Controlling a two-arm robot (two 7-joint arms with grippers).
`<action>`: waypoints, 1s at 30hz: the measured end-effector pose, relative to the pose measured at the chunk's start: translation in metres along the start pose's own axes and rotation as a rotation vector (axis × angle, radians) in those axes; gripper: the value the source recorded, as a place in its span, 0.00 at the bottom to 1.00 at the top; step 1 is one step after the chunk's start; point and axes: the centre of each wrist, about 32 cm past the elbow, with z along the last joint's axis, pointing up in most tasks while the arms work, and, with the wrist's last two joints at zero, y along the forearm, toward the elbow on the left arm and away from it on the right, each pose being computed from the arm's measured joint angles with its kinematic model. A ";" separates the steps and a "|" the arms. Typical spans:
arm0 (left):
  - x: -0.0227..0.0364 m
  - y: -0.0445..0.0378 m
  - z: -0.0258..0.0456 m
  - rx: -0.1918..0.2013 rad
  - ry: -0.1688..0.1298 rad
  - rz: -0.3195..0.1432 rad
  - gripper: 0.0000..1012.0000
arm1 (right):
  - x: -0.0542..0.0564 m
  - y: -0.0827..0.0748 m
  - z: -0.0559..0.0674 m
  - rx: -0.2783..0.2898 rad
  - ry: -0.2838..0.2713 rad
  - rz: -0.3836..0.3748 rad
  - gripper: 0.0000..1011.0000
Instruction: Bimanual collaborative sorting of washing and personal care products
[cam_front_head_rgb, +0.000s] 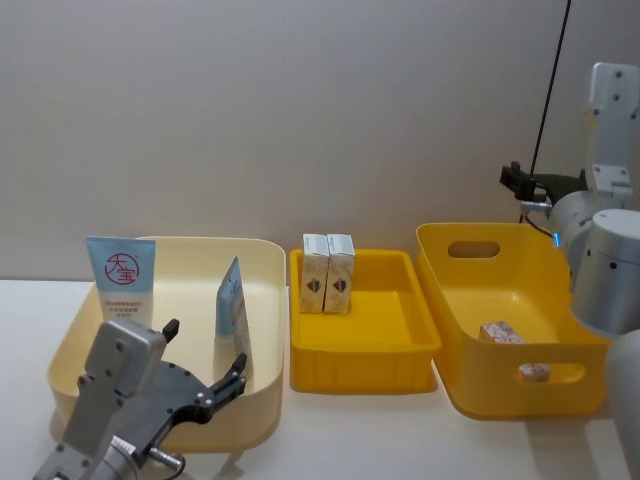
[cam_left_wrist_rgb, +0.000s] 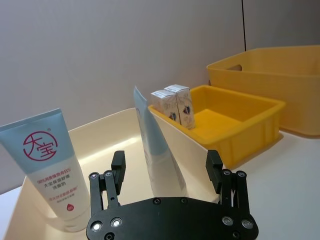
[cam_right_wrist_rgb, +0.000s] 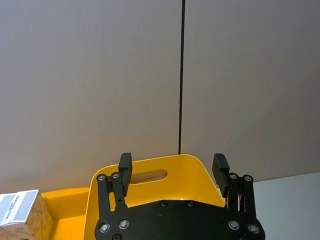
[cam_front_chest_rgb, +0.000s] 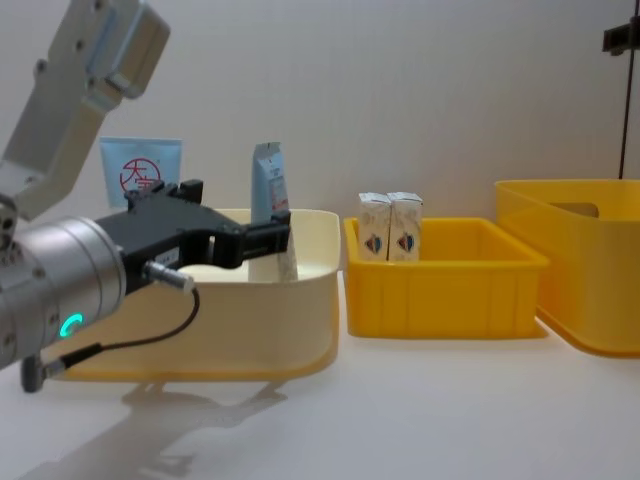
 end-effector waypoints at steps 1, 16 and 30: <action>0.0011 -0.0016 0.0014 -0.004 0.009 -0.004 0.99 | 0.000 0.000 0.000 -0.001 0.000 0.000 0.99; 0.0139 -0.0291 0.0224 -0.049 0.127 -0.088 0.99 | 0.001 0.001 0.000 -0.004 0.000 -0.002 0.99; 0.0216 -0.0486 0.0242 -0.010 0.175 -0.133 0.99 | 0.001 0.001 0.000 -0.005 0.000 -0.002 0.99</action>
